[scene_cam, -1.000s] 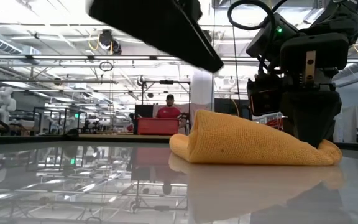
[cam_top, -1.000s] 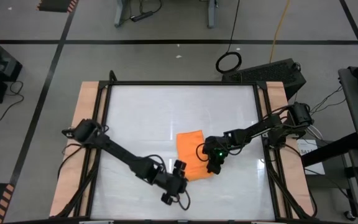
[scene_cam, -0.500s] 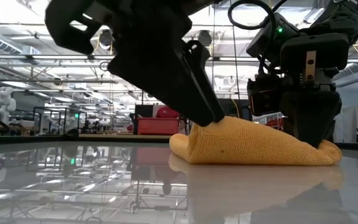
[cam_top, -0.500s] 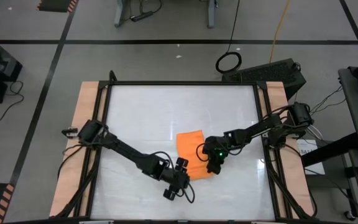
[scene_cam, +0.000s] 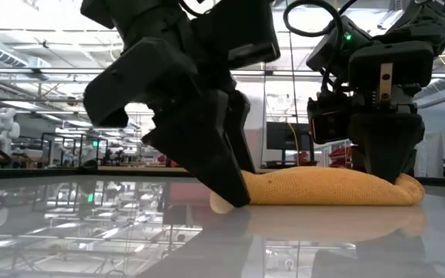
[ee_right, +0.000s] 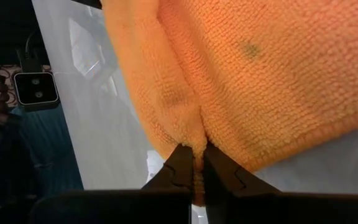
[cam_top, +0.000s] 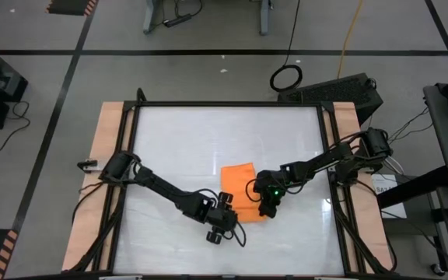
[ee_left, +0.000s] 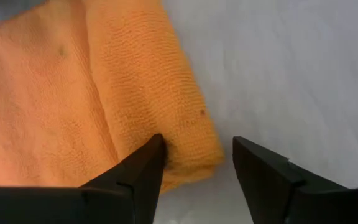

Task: Roll towel
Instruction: Roll the orange microfiber cloth

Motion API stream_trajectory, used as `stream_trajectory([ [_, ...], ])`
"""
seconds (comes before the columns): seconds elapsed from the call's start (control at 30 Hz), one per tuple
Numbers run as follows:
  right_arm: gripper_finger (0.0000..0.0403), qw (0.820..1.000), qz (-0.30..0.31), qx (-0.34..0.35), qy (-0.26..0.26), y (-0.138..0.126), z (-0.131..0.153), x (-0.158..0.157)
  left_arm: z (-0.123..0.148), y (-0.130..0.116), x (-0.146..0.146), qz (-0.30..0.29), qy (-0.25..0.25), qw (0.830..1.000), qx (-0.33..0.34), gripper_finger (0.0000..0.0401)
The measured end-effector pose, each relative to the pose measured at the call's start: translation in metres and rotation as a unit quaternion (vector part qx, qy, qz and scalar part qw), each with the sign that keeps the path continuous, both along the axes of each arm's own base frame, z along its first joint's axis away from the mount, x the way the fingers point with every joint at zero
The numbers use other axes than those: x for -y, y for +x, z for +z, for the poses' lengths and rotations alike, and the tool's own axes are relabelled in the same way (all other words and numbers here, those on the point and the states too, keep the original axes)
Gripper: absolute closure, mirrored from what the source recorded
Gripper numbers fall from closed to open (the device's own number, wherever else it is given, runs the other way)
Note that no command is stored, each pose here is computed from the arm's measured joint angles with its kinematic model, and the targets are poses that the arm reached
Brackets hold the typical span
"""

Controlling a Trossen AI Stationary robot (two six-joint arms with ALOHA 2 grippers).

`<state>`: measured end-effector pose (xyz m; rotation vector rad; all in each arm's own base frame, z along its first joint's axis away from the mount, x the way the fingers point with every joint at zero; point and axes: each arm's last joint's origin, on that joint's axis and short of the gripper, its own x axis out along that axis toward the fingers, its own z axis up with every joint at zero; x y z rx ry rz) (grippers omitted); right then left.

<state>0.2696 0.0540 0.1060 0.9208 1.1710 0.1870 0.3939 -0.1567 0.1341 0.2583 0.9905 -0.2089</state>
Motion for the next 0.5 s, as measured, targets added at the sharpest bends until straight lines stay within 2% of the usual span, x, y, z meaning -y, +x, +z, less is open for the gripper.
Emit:
stream_trajectory([
  [0.17,0.0375,1.000,0.011,0.018,-0.014,-0.002,0.005,0.001,-0.004,0.003,-0.003,0.023,-0.018,1.000,-0.003,0.0267],
  [0.37,0.0282,0.995,0.022,0.067,-0.073,-0.008,0.026,0.004,-0.005,0.004,-0.005,0.029,-0.020,0.999,-0.004,0.0380],
  [0.5,0.0220,0.983,0.058,0.129,-0.120,-0.015,0.047,0.000,-0.005,0.004,-0.005,0.041,-0.027,0.999,-0.005,0.0383],
])
